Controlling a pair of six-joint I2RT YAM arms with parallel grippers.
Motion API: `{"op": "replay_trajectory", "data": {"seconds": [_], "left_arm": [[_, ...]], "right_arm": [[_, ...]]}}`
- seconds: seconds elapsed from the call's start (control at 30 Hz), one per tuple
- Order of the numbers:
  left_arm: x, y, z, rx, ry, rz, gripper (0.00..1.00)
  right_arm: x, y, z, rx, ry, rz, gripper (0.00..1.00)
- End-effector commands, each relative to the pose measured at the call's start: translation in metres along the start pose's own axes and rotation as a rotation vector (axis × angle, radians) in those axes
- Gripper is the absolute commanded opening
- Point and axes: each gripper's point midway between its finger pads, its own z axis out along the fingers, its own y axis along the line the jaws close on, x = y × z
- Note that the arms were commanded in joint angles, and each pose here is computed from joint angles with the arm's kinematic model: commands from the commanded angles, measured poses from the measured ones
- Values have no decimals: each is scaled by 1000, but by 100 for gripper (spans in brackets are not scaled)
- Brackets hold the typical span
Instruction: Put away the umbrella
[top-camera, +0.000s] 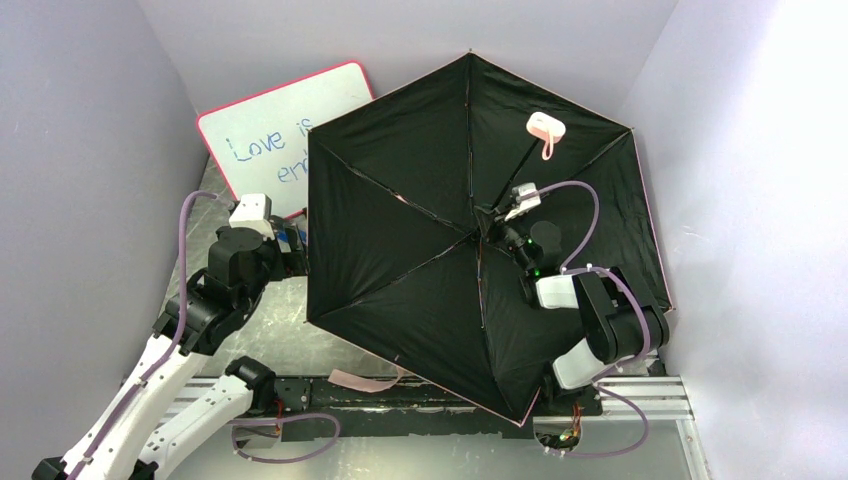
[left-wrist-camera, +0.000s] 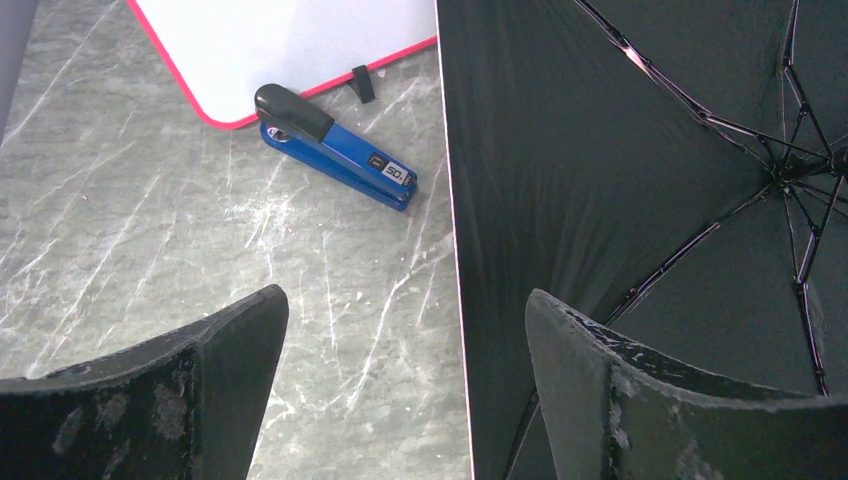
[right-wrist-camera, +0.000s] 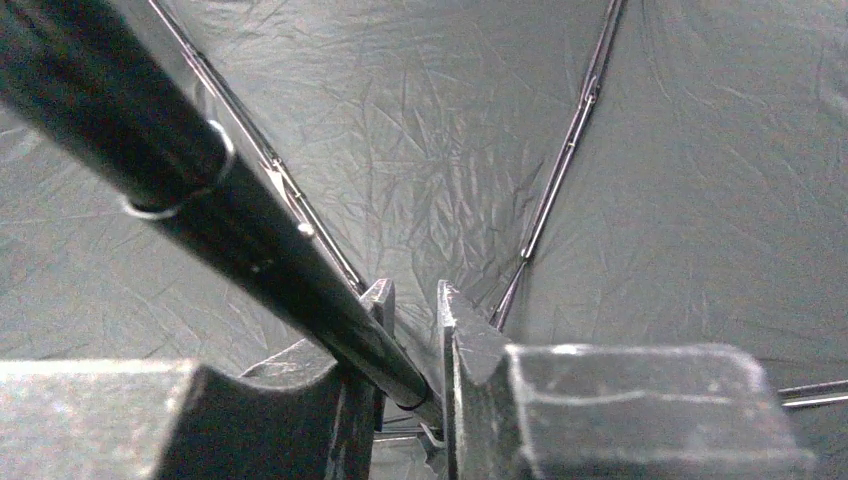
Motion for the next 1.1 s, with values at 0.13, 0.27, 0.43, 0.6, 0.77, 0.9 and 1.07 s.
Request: {"op": "replay_trajectory", "data": {"seconds": [0.13, 0.27, 0.43, 0.6, 0.77, 0.9, 1.07], "left_arm": [[-5, -2, 3, 10, -21, -2, 92], [-6, -1, 2, 10, -25, -4, 92], [-8, -1, 1, 13, -35, -10, 97], [-15, 10, -3, -49, -75, -64, 98], [-43, 9, -23, -22, -140, -68, 98], [-66, -7, -47, 85, -158, -65, 98], [-61, -9, -57, 108, -77, 4, 98]], "right_arm": [[-38, 8, 2, -45, -105, -114, 6], [-55, 13, 1, -60, -130, -144, 0], [-84, 19, -4, -79, -172, -230, 0], [-128, 29, -16, -94, -270, -333, 0], [-169, 31, -26, -62, -300, -447, 0], [-203, 37, -37, -35, -376, -543, 0], [-226, 47, -38, -64, -381, -601, 0]]}}
